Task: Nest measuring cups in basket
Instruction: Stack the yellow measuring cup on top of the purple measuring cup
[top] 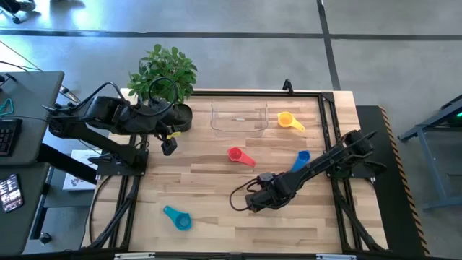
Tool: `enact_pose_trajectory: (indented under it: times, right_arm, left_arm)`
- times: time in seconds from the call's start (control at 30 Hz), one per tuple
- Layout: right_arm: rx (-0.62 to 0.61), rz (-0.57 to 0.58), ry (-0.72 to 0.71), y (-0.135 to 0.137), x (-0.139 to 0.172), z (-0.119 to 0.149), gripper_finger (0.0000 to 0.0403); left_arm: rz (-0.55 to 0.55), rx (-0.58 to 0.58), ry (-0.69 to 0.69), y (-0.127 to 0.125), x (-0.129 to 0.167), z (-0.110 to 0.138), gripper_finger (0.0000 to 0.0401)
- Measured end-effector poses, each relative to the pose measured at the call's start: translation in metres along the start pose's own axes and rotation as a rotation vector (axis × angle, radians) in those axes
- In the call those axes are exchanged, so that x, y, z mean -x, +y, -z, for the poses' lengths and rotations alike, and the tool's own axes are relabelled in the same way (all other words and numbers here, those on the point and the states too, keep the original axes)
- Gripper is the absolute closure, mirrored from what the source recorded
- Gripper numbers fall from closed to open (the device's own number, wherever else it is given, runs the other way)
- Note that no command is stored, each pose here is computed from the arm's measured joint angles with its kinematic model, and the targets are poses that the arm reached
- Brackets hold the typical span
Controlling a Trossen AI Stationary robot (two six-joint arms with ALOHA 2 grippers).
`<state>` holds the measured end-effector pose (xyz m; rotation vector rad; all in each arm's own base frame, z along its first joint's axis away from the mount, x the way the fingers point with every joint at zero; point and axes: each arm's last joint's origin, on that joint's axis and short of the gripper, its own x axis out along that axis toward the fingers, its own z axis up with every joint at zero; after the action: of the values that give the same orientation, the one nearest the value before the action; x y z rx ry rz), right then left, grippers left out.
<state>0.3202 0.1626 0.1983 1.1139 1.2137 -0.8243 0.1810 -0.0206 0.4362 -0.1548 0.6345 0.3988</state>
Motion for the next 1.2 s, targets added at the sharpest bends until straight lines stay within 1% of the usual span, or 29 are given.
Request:
enact_pose_trajectory:
  times: [0.17, 0.3, 0.47, 0.63, 0.93, 1.1, 1.2]
  right_arm:
    - [0.06, -0.03, -0.078, 0.009, 0.015, -0.005, 0.0325]
    - [0.12, -0.027, -0.12, 0.015, 0.025, -0.014, 0.0325]
    - [0.163, 0.018, -0.158, 0.017, 0.036, -0.032, 0.0325]
    - [0.232, 0.072, -0.178, 0.018, 0.047, -0.056, 0.0325]
    - [0.478, 0.124, -0.148, 0.017, 0.064, -0.116, 0.0325]
    - [0.606, 0.173, -0.125, 0.009, 0.07, -0.143, 0.0325]
    - [0.673, 0.213, -0.095, 0.0, 0.075, -0.157, 0.0325]
  left_arm:
    - [0.0, -0.001, 0.001, 0.0, 0.0, 0.0, 0.0311]
    - [0.0, -0.027, 0.001, 0.0, 0.0, 0.0, 0.0311]
    - [0.001, -0.081, 0.002, 0.0, 0.0, 0.0, 0.0311]
    - [0.0, -0.098, 0.002, 0.0, 0.0, 0.0, 0.0311]
    - [0.0, -0.117, 0.002, 0.0, 0.0, 0.0, 0.0311]
    - [0.0, -0.116, 0.002, 0.0, 0.0, 0.0, 0.0311]
    - [-0.001, -0.115, 0.002, 0.0, 0.0, 0.0, 0.0311]
